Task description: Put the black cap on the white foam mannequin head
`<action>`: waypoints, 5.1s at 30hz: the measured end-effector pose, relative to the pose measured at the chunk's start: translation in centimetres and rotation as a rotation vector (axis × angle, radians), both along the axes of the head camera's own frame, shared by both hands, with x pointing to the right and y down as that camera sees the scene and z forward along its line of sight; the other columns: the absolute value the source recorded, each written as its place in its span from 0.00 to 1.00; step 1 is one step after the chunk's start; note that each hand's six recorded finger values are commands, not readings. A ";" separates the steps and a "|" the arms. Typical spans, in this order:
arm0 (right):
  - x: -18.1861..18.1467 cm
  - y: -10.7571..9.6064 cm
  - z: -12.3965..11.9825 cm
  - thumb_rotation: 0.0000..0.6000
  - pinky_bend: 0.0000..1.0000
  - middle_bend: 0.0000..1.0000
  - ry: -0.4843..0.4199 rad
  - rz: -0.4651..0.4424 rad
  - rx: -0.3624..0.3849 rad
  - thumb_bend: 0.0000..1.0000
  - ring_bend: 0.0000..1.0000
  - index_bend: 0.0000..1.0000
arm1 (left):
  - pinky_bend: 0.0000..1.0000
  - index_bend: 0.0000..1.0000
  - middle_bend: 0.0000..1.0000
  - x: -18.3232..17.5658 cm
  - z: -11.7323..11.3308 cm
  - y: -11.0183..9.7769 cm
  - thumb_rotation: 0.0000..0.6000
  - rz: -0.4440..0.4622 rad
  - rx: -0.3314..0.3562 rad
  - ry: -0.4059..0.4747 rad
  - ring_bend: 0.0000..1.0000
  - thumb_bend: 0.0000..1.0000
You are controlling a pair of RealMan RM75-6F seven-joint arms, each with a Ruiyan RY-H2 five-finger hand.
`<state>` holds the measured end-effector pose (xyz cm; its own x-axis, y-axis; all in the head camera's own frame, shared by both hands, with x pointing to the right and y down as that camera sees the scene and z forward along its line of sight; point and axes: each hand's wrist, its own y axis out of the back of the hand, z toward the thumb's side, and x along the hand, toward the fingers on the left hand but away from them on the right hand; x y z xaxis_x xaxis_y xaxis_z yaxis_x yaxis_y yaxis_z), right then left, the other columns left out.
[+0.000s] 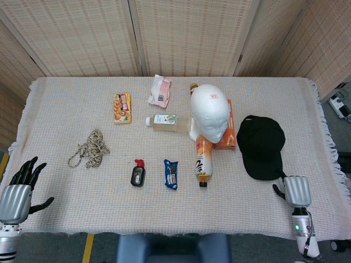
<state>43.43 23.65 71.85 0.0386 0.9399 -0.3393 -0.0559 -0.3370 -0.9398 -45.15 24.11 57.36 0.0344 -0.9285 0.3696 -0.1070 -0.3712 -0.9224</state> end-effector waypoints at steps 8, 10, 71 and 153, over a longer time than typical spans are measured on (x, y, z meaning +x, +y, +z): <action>-0.4 -0.2 0.5 1.00 1.00 1.00 0.013 -0.007 -0.012 0.19 1.00 0.42 | 0.23 0.17 0.04 -0.1 -0.1 0.0 1.00 -0.003 0.002 -0.001 0.07 0.11; -0.5 -0.4 0.7 1.00 1.00 1.00 0.019 -0.010 -0.016 0.19 1.00 0.42 | 0.23 0.17 0.05 -0.1 -0.1 0.0 1.00 -0.002 0.000 -0.002 0.07 0.11; -2.1 -6.7 0.1 1.00 1.00 1.00 -0.093 0.082 0.124 0.54 1.00 0.65 | 0.24 0.20 0.06 -0.7 -0.7 -0.2 1.00 -0.036 0.026 0.000 0.10 0.10; -15.7 -14.4 -9.6 1.00 1.00 1.00 -0.055 -0.521 0.502 0.02 1.00 0.00 | 0.25 0.20 0.06 -0.3 -0.9 -0.2 1.00 -0.028 0.022 0.040 0.10 0.11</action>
<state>27.70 9.27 62.21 0.5287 0.8366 0.1433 -0.0402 0.1934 -0.9803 -45.41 23.93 56.43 0.0223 -0.9373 0.3478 -0.1538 -0.3470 -0.9252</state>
